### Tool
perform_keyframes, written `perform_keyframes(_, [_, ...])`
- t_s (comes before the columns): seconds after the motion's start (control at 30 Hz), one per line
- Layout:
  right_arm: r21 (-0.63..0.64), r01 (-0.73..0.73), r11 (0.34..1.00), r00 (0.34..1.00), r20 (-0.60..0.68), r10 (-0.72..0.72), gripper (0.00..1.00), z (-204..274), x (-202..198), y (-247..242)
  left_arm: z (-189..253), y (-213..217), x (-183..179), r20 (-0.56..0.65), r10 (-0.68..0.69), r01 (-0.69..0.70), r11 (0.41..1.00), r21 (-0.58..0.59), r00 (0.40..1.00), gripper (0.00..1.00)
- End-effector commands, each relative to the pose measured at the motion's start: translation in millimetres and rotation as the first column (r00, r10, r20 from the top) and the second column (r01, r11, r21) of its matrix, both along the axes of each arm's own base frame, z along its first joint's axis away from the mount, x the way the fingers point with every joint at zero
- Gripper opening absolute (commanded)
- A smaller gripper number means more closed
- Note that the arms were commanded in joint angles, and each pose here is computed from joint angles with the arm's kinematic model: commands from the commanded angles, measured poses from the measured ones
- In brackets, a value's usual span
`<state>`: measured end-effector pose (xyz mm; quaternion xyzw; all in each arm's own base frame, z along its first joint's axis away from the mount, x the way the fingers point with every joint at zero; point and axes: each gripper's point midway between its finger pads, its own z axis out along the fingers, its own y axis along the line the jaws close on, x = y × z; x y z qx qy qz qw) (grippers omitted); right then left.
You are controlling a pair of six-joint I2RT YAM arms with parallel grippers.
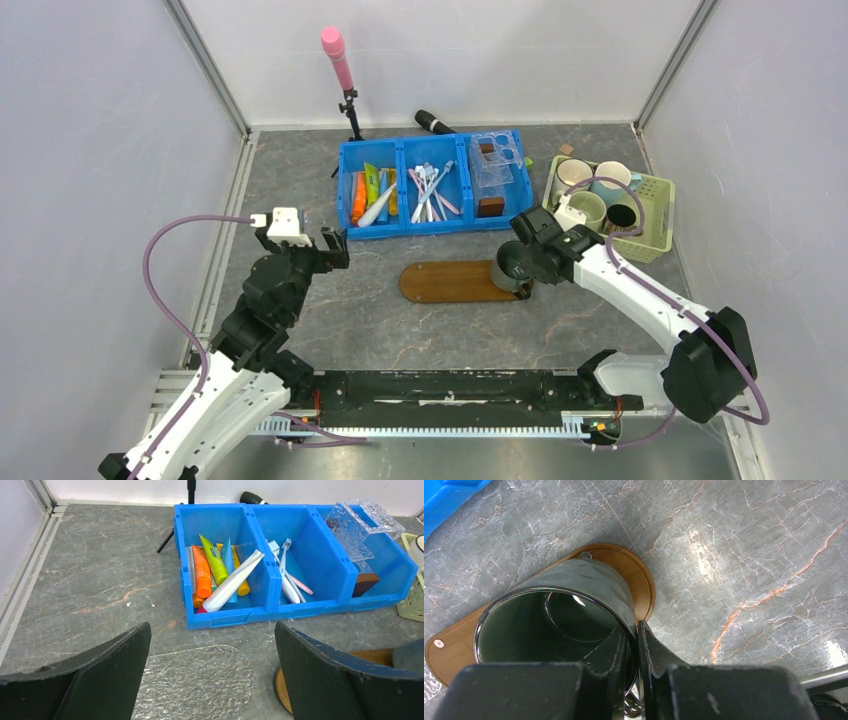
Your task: Prepare toiletry sets of a toothbrush and toothpaste on the tray
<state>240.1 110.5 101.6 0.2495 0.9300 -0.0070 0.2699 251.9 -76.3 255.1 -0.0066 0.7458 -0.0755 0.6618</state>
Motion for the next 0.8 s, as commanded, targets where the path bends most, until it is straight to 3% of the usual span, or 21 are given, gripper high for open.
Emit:
perform_keyframes(0.0, [0.0,0.054,0.999,0.996,0.068,-0.054,0.0,10,11,1,9,0,0,0.032,0.008,-0.007,1.0,-0.03,0.999,1.0])
perform_keyframes(0.77, [-0.048,0.077,0.996,0.997,0.012,-0.077,0.15,-9,0,-1,11,2,-2,0.041,0.01,-0.009,0.999,-0.034,0.999,1.0])
